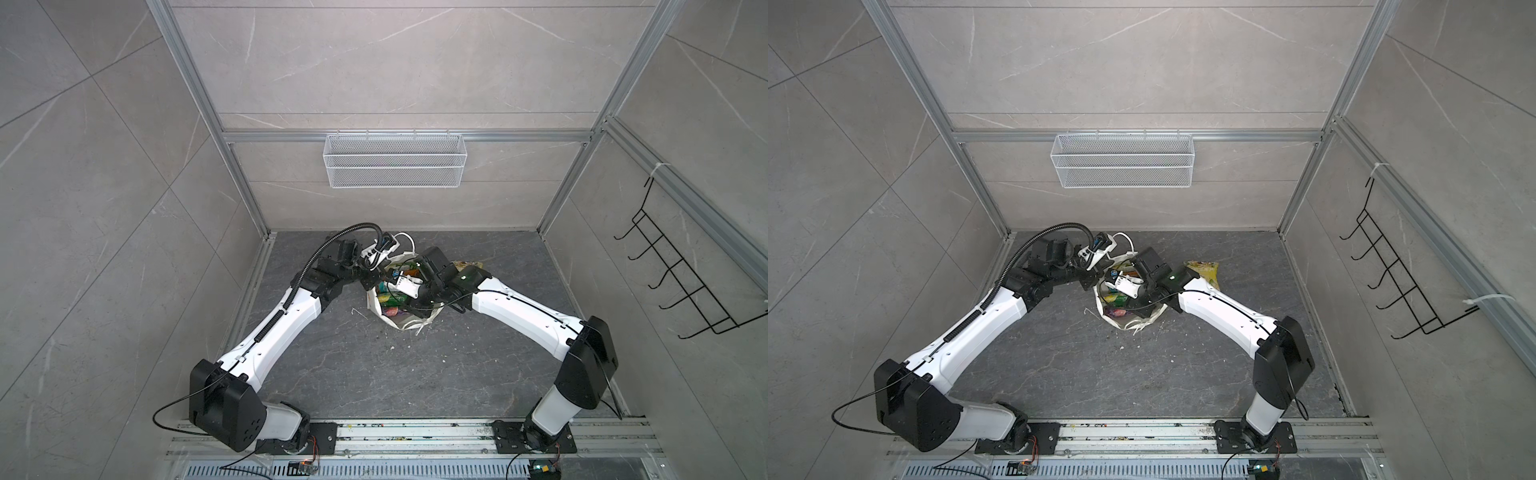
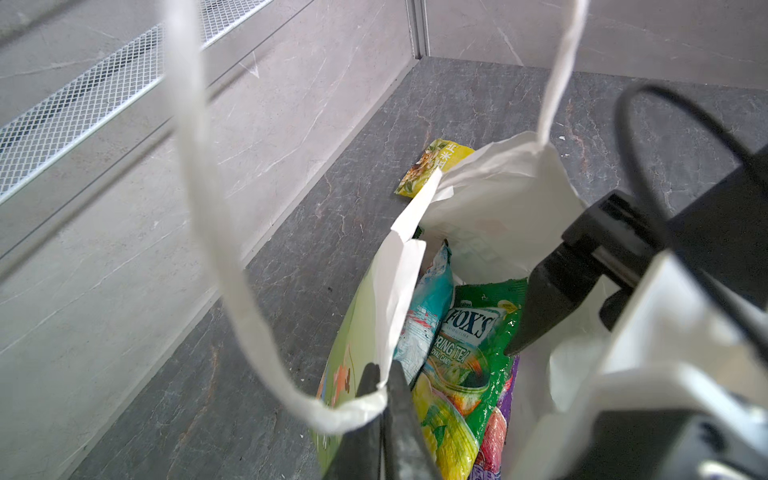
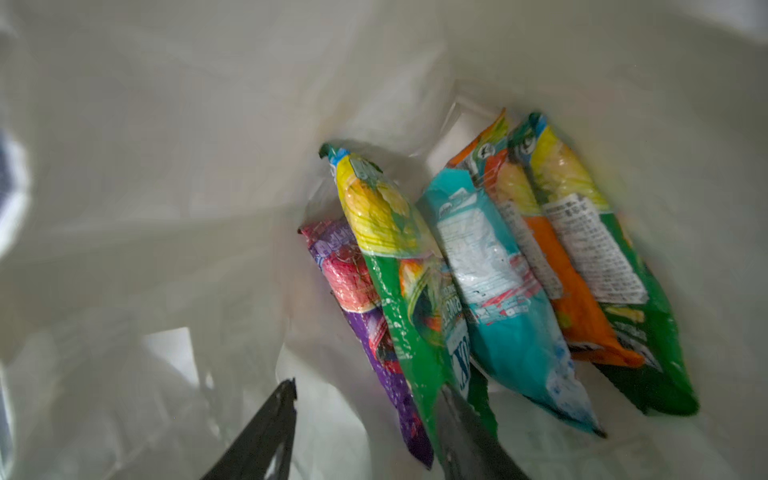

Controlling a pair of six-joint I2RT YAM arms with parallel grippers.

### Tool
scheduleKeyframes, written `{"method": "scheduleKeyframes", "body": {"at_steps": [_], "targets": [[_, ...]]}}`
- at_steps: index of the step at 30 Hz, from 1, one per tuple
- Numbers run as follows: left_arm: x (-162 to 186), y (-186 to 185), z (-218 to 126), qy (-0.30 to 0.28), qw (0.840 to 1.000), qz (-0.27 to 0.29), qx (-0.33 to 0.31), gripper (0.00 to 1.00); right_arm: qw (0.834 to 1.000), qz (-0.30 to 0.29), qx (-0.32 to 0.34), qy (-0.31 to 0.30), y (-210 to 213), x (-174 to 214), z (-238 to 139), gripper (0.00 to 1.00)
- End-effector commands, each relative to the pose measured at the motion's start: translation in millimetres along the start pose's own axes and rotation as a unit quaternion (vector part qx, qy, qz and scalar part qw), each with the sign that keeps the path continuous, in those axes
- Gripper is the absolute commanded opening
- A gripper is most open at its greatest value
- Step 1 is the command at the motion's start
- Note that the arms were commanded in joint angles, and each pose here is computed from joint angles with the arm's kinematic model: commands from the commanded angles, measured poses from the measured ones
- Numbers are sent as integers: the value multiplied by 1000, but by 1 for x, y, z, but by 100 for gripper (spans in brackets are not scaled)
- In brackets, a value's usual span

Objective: Take the snacks out of the paper bag
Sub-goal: 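Lower the right gripper into the paper bag and pinch the green snack bag, then lift the green snack bag out of the paper bag with the right gripper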

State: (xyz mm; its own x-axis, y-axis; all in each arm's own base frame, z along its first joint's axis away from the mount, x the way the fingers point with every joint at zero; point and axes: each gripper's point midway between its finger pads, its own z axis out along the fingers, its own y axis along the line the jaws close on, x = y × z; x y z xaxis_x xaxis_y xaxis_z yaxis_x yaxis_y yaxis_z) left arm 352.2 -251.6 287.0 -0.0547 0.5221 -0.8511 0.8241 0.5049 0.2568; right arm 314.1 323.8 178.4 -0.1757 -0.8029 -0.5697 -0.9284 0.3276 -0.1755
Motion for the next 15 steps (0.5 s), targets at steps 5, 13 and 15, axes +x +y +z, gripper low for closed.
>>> {"method": "scheduleKeyframes", "body": {"at_steps": [5,13,15], "targets": [[-18,2,-5,-33,999,2,2,0,998,-43,27,46,-10,12,16,57],[-20,2,-5,-34,999,2,4,0,997,-54,35,29,-11,2,22,28],[-20,3,-5,-33,999,3,3,0,997,-58,41,29,-14,0,22,21]]}}
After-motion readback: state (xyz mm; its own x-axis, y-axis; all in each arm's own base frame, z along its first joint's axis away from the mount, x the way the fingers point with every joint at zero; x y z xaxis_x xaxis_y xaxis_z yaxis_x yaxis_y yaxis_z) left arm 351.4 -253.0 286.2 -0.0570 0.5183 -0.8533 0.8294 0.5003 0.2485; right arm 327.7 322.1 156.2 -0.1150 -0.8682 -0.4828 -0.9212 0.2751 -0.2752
